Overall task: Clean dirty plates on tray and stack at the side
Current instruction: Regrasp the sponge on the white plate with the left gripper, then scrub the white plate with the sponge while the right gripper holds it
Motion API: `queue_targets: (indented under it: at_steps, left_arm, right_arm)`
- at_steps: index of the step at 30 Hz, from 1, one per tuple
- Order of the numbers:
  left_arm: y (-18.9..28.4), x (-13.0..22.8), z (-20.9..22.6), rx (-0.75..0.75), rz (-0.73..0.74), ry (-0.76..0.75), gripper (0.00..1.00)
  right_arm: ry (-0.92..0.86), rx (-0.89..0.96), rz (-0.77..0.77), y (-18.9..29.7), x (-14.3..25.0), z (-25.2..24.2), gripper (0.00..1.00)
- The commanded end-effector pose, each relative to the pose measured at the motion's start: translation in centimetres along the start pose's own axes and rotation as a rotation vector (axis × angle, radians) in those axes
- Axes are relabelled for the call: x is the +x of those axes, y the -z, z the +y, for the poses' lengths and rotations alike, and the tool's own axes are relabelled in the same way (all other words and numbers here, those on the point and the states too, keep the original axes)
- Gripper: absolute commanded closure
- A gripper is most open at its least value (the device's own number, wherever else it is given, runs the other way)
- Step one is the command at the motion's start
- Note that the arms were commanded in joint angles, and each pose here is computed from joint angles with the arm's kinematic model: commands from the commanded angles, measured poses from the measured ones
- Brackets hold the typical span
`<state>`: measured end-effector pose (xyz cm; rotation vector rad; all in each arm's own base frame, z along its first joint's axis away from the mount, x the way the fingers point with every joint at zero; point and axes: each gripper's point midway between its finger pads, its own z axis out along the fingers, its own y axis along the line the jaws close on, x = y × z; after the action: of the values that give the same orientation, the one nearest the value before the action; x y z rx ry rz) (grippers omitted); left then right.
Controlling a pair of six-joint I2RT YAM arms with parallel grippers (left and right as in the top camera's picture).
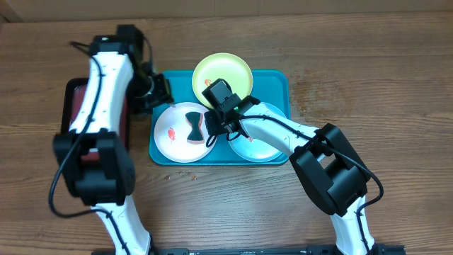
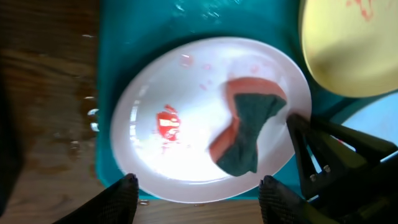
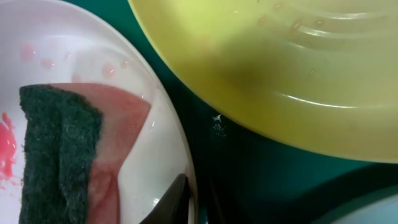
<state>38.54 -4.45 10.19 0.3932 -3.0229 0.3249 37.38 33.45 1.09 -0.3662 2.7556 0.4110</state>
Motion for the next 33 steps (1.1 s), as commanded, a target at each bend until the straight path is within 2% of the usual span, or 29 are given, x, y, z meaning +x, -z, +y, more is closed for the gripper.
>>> queue_targets:
  at_steps: [1,8,20,21,24,26,29,33]
  left_arm:
    - [-2.5,1.5,-2.0,0.026,0.098,-0.098,0.41]
    - [-5.8,3.2,-3.4,-0.011,0.204,-0.141,0.35]
    - [-9.3,2.7,-3.7,-0.019,0.242,-0.147,0.39]
    - [-9.5,2.7,-3.6,-0.019,0.246,-0.145,0.41]
    - [-10.0,2.6,-3.6,-0.02,0.25,-0.145,0.57]
    - [-10.0,2.5,-3.6,-0.02,0.246,-0.146,0.56]
    - [-10.0,2.5,-3.6,-0.02,0.246,-0.145,0.64]
    - [-10.5,2.8,-3.3,-0.024,0.255,-0.139,0.62]
  right_arm:
    - [-0.006,-0.011,-0.007,-0.1,-0.4,0.4,0.91]
    - [-0.005,-0.018,-0.02,0.2,-1.1,0.8,0.91]
    - [-0.005,-0.016,-0.016,0.3,-1.1,0.8,0.92]
    - [-0.006,-0.016,-0.016,0.3,-1.1,0.8,0.92]
    - [-0.006,-0.016,-0.016,0.3,-1.1,0.8,0.94]
    - [-0.006,-0.016,-0.017,0.3,-1.1,0.8,0.94]
    - [-0.006,-0.016,-0.017,0.3,-1.1,0.8,0.94]
    - [-0.006,-0.016,-0.016,0.3,-1.1,0.8,0.94]
